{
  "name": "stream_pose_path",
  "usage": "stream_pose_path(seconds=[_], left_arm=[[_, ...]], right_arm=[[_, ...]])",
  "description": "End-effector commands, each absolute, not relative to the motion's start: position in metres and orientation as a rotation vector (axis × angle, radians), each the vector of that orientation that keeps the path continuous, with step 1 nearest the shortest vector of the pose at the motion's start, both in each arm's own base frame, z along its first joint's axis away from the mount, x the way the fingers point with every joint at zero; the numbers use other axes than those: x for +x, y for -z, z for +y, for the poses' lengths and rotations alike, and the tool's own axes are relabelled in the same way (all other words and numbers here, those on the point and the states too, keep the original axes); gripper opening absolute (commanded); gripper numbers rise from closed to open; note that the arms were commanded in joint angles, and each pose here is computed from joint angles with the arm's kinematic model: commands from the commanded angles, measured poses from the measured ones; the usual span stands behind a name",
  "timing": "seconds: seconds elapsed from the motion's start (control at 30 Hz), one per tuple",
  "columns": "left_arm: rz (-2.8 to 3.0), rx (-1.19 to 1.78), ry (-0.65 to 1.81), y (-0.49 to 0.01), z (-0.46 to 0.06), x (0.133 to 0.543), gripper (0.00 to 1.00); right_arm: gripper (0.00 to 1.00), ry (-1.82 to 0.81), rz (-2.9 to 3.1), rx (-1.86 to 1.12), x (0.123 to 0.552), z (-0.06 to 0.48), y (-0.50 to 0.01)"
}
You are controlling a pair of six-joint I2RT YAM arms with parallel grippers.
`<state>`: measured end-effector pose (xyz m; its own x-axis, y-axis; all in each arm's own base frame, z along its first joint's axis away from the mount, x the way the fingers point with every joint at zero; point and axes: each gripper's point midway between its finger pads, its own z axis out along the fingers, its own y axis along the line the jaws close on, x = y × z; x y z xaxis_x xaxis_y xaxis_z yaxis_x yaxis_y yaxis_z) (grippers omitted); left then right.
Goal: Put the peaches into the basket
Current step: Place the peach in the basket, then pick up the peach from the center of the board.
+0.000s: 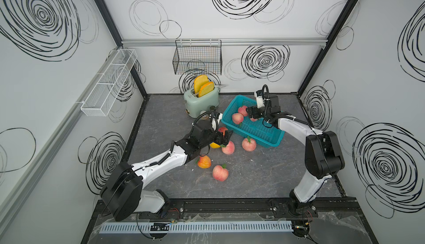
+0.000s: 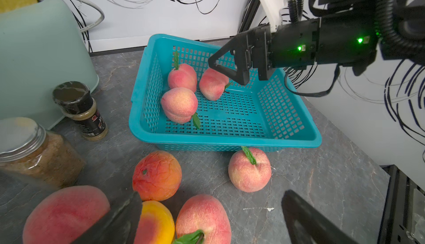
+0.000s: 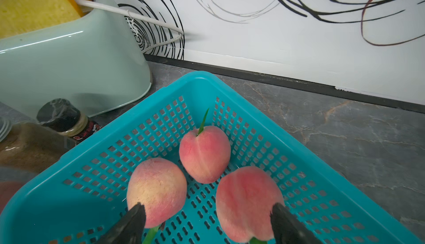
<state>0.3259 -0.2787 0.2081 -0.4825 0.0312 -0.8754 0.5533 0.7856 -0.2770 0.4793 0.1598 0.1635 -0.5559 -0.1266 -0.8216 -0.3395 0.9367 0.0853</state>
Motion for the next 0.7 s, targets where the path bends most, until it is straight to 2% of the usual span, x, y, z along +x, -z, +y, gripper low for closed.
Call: stream_pose_path(seconds=[0.0,0.4,0.67], left_arm=[[2.014,0.4,0.626,-0.213,-0.268,0.318,0.98],[2.126,0.319,0.581,-0.203,-0.227,0.276,0.98],[2.172,0.303,0.579,-0.195,-0.215,0.256,0.98]], right_arm=[[0.9,-0.319,2.124,-0.372,0.456,0.178,-0.179],[0.97,-0.454,2.026,-0.514,0.369,0.231,-0.21],[1.0,-0.528,2.009,-0.575,0.327,0.252,-0.208]])
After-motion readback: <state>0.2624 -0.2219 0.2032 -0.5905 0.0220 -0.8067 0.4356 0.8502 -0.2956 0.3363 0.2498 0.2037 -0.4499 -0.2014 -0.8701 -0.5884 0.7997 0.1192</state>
